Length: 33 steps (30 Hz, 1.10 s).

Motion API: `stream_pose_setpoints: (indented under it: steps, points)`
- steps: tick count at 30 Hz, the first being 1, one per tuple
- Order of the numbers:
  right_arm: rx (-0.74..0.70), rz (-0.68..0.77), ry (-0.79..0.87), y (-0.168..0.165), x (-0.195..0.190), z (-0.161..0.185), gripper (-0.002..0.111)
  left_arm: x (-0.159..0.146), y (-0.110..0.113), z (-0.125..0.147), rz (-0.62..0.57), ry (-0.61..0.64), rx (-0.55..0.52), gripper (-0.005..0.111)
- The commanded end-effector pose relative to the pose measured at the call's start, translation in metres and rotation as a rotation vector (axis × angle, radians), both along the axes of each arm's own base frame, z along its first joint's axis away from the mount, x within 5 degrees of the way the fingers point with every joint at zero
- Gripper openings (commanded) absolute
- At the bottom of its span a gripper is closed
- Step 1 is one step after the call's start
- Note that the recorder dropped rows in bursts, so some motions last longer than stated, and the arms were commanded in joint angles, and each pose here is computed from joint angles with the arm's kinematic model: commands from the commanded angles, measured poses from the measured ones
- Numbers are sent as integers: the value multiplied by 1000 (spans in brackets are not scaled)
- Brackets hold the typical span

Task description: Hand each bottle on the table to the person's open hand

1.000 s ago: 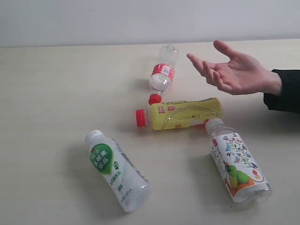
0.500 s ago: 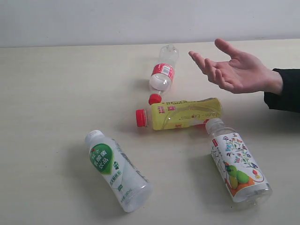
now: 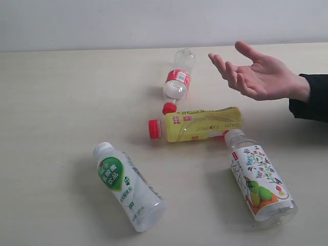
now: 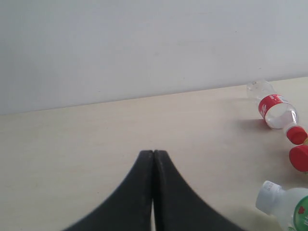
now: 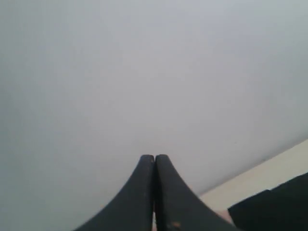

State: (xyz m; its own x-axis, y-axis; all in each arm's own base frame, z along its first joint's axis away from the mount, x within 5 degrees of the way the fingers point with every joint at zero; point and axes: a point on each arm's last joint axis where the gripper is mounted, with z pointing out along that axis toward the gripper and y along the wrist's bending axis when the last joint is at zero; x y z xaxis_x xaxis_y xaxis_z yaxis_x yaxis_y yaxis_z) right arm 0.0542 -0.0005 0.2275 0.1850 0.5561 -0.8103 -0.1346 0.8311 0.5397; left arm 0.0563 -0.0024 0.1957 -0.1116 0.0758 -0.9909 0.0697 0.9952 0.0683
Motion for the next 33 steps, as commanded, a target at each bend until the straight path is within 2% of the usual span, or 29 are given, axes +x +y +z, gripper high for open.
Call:
stream_pose_setpoints:
  steps: [1,6,9,11,13,16,18,21,23,27,28,31,33]
  points:
    - [4,18,-154,1,-8,30,0,0,0,0,2,-13,2,0]
    - [-17,89,-318,8,-24,88,0,0,0,0,2,-13,2,0]
    - [-158,131,-364,16,-27,126,0,0,0,0,2,-13,2,0]
    - [-342,190,-375,27,-22,145,0,0,0,0,2,-13,2,0]
    - [-471,308,-334,40,-15,160,0,0,0,0,2,-13,2,0]
    - [-608,475,-176,53,4,178,0,0,0,0,2,-13,2,0]
    - [-598,569,-133,60,21,185,0,0,0,0,2,-13,2,0]
    - [-609,610,-88,62,45,189,0,0,0,0,2,-13,2,0]
    - [-711,596,-109,63,55,189,0,0,0,0,2,-13,2,0]
    - [-1178,479,-284,64,65,185,0,0,0,0,2,-13,2,0]
    - [-1244,437,-303,62,67,185,0,0,0,0,2,-13,2,0]
    - [-1332,249,-238,49,80,184,4,0,0,0,2,-13,4,0]
    - [-1370,176,-186,43,88,178,9,0,0,0,2,-13,4,0]
